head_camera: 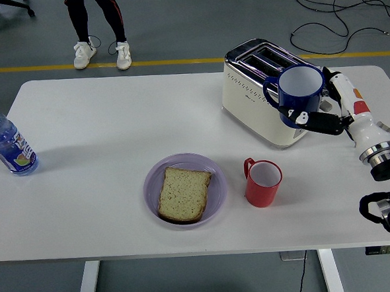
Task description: Pick up the cup,pour liquid into bread,place the cup on the desk
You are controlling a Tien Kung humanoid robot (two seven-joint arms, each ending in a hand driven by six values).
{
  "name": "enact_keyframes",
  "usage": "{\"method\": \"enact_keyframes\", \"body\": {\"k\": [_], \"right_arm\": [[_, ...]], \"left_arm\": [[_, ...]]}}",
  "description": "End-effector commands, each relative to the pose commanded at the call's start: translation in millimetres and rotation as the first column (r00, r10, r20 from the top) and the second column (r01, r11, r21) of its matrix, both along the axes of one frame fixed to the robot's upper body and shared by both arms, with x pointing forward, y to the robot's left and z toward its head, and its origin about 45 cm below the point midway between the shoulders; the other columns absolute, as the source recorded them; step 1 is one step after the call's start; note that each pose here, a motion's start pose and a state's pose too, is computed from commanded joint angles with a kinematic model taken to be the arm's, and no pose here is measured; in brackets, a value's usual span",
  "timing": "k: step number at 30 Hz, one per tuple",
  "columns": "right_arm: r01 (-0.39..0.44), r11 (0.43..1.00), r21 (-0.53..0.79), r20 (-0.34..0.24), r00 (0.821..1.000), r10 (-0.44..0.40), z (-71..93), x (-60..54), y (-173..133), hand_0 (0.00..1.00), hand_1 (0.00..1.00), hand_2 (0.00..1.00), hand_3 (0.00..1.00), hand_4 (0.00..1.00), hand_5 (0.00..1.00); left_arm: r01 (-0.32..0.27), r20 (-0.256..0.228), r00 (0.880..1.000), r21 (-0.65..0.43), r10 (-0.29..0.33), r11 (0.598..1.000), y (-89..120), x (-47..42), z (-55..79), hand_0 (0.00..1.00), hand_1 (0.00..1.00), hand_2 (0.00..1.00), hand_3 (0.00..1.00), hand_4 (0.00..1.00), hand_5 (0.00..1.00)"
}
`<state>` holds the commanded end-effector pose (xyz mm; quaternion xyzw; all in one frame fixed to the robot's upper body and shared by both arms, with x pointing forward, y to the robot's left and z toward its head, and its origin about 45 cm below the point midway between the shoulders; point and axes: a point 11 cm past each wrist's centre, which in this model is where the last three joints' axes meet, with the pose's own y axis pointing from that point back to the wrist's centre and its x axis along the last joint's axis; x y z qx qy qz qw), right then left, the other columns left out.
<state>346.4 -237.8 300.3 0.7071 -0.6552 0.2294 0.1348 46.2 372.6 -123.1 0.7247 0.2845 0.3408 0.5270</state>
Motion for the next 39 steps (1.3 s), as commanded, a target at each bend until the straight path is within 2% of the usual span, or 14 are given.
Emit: {"method": "enact_keyframes", "body": {"k": [16, 19, 25, 32, 37, 39], "right_arm": [[-0.1, 0.994, -0.041, 0.074, 0.992, 0.103, 20.7, 5.0, 40.6, 0.333, 0.368, 0.511, 0.549, 0.677, 0.002], [-0.137, 0.988, -0.071, 0.102, 0.984, 0.144, 25.5, 3.8, 55.5, 0.336, 0.368, 0.51, 0.55, 0.675, 0.002], [-0.168, 0.972, -0.165, 0.132, 0.973, 0.191, 23.8, 7.1, 72.4, 0.336, 0.368, 0.51, 0.55, 0.675, 0.002], [-0.173, 0.937, -0.303, 0.191, 0.952, 0.238, 23.2, 10.7, 88.0, 0.346, 0.371, 0.508, 0.55, 0.658, 0.002], [-0.139, 0.891, -0.432, 0.254, 0.93, 0.268, 25.5, 18.4, 95.3, 0.346, 0.371, 0.508, 0.55, 0.658, 0.002], [-0.116, 0.861, -0.495, 0.284, 0.915, 0.286, 26.6, 21.9, 98.2, 0.359, 0.377, 0.507, 0.552, 0.648, 0.002]], "left_arm": [[-0.003, 0.005, 1.0, -0.001, 0.003, 1.0, -0.3, 2.1, 0.2, 0.657, 0.69, 0.705, 0.591, 0.306, 0.873], [-0.003, 0.004, 1.0, -0.002, 0.003, 1.0, -0.4, 1.9, 0.1, 0.657, 0.69, 0.705, 0.591, 0.307, 0.874], [-0.005, 0.003, 1.0, -0.002, 0.005, 1.0, -0.5, 1.5, 0.1, 0.657, 0.69, 0.705, 0.591, 0.307, 0.874], [-0.009, 0.005, 1.0, -0.003, 0.009, 1.0, -0.7, 2.5, 0.2, 0.658, 0.69, 0.705, 0.591, 0.308, 0.87], [-0.009, 0.005, 1.0, -0.003, 0.009, 1.0, -0.7, 2.5, 0.2, 0.658, 0.69, 0.705, 0.591, 0.308, 0.87], [-0.01, 0.004, 1.0, -0.003, 0.01, 1.0, -0.7, 2.4, 0.2, 0.658, 0.69, 0.705, 0.591, 0.308, 0.87]]}}
